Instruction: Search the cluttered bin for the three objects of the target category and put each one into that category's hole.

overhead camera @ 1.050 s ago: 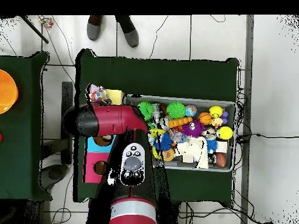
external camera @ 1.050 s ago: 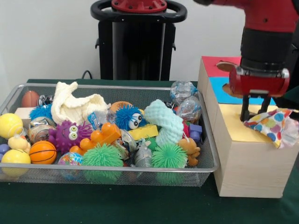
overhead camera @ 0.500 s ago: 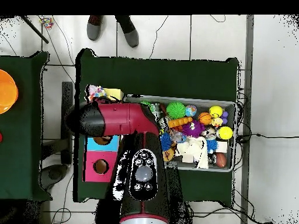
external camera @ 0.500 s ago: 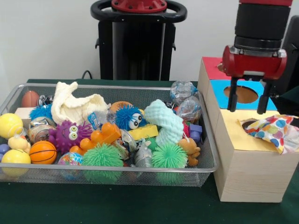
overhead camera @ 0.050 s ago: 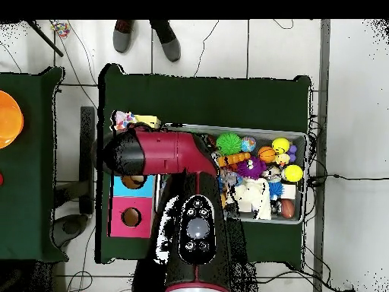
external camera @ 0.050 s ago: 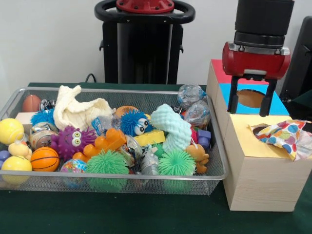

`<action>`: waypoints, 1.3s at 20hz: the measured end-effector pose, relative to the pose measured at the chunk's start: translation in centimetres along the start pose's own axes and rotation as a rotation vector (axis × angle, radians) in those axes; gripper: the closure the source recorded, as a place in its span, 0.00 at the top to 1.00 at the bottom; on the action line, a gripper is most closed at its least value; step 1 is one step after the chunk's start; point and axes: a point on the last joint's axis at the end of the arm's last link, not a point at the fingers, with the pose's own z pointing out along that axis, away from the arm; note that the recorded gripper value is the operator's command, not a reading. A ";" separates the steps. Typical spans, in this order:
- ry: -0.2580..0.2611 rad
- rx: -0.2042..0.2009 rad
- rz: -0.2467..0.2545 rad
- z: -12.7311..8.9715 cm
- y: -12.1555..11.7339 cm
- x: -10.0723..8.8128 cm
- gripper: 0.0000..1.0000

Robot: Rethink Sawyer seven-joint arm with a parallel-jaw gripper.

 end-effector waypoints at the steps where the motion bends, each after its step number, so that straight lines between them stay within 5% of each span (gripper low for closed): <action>1: 0.013 0.002 0.000 -0.3 0.0 0.0 1.00; 5: 0.103 0.017 0.001 -3.6 -0.1 -0.4 1.00; 10: 0.211 0.035 0.005 -11.0 -0.2 -2.4 1.00; 14: 0.187 0.031 0.011 -17.4 -0.1 -5.0 1.00; 15: 0.162 0.028 0.012 -19.0 -0.1 -5.9 0.00; 26: 0.051 0.018 0.027 -23.3 -0.9 -9.4 0.00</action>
